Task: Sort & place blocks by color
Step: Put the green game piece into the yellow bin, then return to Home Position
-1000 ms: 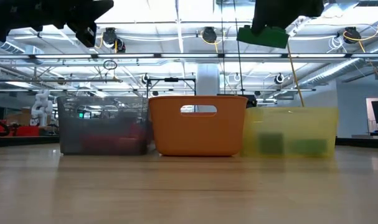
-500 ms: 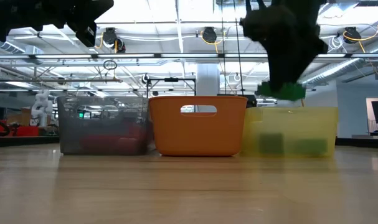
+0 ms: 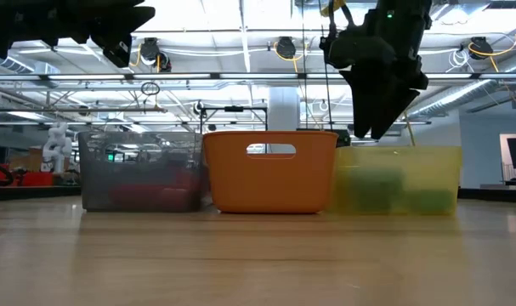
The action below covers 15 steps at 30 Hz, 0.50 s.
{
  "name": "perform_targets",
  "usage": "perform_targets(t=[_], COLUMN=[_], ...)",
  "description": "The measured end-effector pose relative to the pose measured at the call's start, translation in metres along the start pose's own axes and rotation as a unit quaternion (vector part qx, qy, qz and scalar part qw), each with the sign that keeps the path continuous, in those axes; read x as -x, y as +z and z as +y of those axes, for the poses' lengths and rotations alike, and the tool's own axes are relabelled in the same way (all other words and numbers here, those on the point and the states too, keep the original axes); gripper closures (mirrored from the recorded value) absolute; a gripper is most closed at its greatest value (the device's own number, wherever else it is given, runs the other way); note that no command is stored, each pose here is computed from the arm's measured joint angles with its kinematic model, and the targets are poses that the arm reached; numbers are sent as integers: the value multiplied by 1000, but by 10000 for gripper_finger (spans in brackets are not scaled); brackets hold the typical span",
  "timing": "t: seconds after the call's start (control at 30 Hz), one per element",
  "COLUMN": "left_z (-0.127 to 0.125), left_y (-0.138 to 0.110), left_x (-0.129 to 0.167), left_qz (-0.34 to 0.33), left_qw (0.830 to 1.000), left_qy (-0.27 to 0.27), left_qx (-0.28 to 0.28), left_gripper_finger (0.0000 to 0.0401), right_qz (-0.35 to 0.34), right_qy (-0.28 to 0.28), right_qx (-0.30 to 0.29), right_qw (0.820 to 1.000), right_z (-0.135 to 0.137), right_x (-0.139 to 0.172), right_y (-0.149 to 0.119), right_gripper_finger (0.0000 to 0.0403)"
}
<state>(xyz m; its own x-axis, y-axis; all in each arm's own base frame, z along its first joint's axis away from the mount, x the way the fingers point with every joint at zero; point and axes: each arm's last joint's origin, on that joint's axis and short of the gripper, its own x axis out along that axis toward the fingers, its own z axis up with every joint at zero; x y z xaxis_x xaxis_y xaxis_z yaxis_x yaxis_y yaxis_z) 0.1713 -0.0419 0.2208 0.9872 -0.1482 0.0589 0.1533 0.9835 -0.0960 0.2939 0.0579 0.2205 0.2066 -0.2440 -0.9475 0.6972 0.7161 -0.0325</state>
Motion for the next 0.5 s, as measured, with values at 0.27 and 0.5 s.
perform_targets(t=[0.27, 0.5], left_z=[0, 1], left_y=[-2, -5], left_x=[0, 0], left_qz=[10, 25], left_qw=[1000, 1000], left_qy=[1, 5], left_qx=[-1, -2], left_gripper_finger=[293, 293], right_qz=[3, -1], right_qy=[-4, -5], right_qx=[10, 29], right_qw=[1000, 1000], right_z=[-1, 1], right_x=[0, 4], right_y=[-1, -5], right_gripper_finger=[144, 149])
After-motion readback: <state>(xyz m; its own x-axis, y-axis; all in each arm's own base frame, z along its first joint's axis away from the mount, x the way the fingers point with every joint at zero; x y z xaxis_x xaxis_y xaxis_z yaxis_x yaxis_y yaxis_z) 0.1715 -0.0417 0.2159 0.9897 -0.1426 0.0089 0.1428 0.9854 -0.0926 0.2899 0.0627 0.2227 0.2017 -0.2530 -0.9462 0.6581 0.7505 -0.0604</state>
